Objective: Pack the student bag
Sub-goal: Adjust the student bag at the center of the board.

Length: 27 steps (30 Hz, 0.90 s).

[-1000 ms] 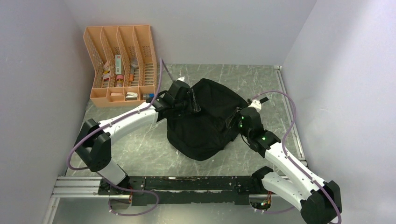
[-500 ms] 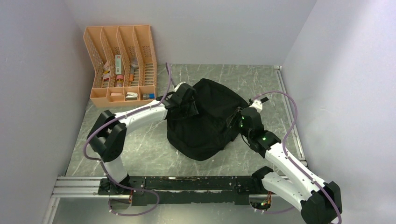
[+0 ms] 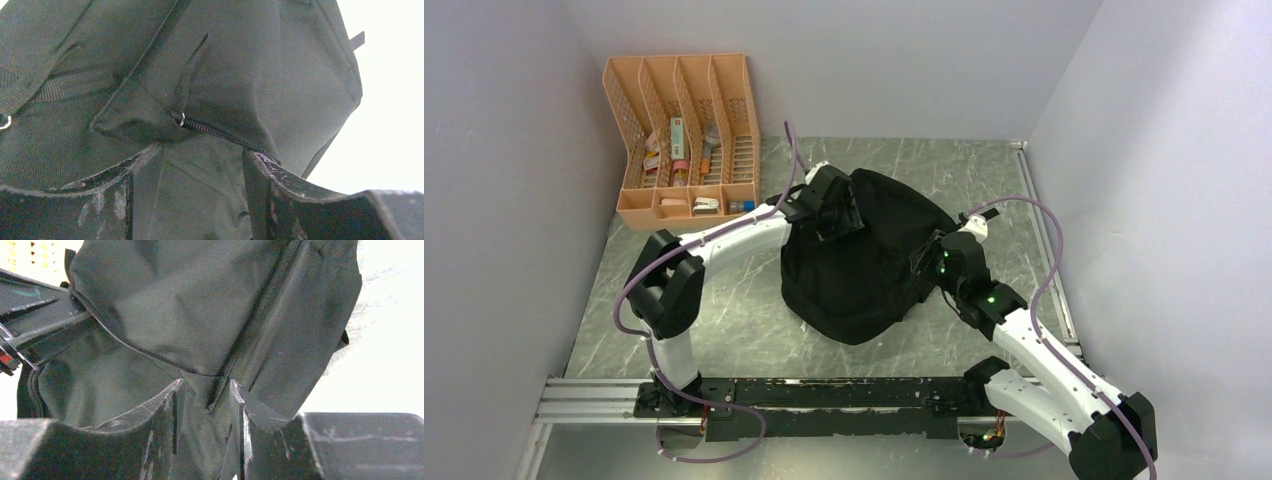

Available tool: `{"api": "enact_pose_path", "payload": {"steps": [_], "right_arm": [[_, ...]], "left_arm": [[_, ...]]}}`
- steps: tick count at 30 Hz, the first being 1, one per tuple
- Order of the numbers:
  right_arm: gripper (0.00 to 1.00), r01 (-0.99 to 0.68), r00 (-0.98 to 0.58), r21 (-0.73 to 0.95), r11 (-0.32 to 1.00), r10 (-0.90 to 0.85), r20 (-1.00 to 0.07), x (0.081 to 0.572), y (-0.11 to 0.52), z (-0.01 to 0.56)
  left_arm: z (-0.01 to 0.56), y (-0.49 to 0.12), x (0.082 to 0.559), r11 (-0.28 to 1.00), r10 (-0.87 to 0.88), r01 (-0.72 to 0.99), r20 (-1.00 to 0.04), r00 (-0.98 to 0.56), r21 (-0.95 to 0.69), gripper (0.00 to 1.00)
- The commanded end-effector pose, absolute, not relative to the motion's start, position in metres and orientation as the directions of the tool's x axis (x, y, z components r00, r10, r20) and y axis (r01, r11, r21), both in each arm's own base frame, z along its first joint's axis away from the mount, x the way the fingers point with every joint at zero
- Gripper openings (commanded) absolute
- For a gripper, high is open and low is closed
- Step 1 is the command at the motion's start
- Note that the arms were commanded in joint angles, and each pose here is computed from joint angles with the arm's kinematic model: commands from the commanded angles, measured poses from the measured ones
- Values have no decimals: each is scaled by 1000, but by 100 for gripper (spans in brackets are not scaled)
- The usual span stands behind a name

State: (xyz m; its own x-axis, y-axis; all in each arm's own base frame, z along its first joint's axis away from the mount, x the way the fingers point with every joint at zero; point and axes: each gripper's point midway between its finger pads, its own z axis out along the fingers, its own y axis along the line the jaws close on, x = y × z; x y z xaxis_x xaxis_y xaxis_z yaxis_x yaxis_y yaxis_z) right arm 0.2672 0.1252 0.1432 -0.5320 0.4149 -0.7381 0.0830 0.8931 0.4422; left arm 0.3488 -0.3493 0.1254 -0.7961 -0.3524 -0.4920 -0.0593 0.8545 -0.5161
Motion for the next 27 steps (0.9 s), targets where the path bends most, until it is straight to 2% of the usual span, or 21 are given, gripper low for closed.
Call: {"api": "enact_pose_path", "payload": {"steps": [1,9,17,20,27], "right_arm": [[41,94,-516,443,891,425,-744,266,122,144],[41,93,-518,435,895,417,-747,264,121,144],[41,88,-518,438,895,416,-747,265,121,144],[41,90,-522,431,898,411,-748,265,121,141],[41,110,-532,427,898,416,-738,268,122,130]], "left_arm": [[137,-350,368,862,-380,-76,-539,-752,-502,65],[121,-336,381,895,-375,-134,-557,-741,-425,69],[92,-299,387,918,-375,-219,-542,-752,-330,69],[83,-286,390,916,-381,-232,-525,-761,-328,65],[79,-280,390,931,-335,-188,-533,-777,-312,44]]}}
